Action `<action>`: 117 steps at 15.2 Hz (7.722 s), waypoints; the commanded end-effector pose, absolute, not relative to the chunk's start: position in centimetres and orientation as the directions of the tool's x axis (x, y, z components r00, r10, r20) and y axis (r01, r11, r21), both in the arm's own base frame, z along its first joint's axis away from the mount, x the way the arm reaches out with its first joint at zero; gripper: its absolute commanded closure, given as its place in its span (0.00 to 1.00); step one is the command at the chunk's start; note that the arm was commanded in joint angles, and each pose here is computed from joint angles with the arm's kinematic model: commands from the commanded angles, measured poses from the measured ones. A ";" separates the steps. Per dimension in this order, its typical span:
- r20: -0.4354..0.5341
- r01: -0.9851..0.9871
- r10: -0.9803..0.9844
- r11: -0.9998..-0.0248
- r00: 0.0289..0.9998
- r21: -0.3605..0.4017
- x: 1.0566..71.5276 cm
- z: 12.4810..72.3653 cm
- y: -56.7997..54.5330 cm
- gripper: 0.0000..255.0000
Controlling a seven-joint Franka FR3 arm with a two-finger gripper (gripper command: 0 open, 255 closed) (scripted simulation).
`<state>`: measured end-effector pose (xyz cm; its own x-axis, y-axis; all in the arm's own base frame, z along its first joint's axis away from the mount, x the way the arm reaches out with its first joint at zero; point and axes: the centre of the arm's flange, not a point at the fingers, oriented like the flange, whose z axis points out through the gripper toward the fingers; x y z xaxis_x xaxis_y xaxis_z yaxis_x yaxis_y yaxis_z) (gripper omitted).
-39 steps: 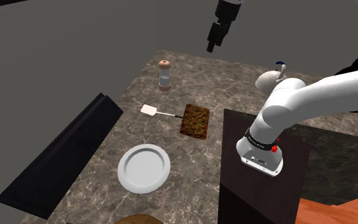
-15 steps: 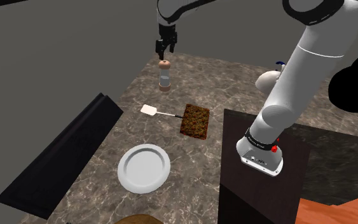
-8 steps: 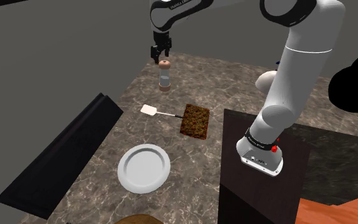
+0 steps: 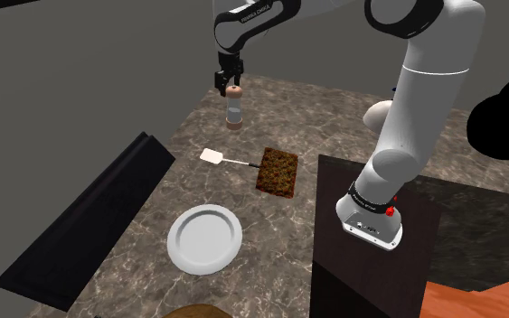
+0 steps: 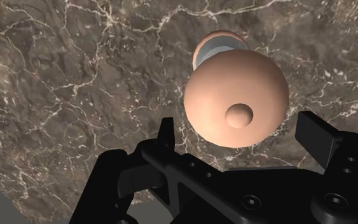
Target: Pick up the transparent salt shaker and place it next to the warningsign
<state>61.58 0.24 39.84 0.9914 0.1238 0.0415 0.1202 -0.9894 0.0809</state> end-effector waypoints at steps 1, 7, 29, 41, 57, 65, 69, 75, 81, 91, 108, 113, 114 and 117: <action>0.042 0.120 0.124 -0.989 0.991 0.081 61.6 39.8 0.2 0.00; 0.042 0.120 0.124 -0.989 0.991 0.081 61.6 39.8 0.2 1.00; 0.042 0.120 0.124 -0.989 0.991 0.081 61.6 48.3 0.2 1.00; 0.042 0.120 0.124 -0.989 0.991 0.081 61.6 54.6 0.2 1.00; 0.042 0.120 0.124 -0.989 0.991 0.081 61.6 63.0 0.2 1.00; 0.042 0.120 0.124 -0.989 0.991 0.081 61.0 66.0 2.8 1.00; 0.042 0.120 0.124 -0.989 0.991 0.081 59.8 66.0 8.0 1.00; 0.042 0.120 0.124 -0.989 0.991 0.081 58.0 66.1 15.7 1.00; 0.042 0.120 0.124 -0.989 0.991 0.081 56.2 66.1 23.4 1.00; 0.042 0.120 0.124 -0.989 0.991 0.081 54.9 63.5 29.3 1.00; 0.042 0.120 0.124 -0.989 0.991 0.081 54.9 54.6 29.3 1.00; 0.042 0.120 0.124 -0.989 0.991 0.081 54.9 51.9 29.3 1.00; 0.042 0.120 0.124 -0.989 0.991 0.081 54.9 51.4 29.3 1.00; 0.042 0.120 0.124 -0.989 0.991 0.081 54.9 49.8 29.3 1.00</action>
<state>54.80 29.28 50.45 0.9914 0.1238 0.0412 0.1202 -0.9894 0.0812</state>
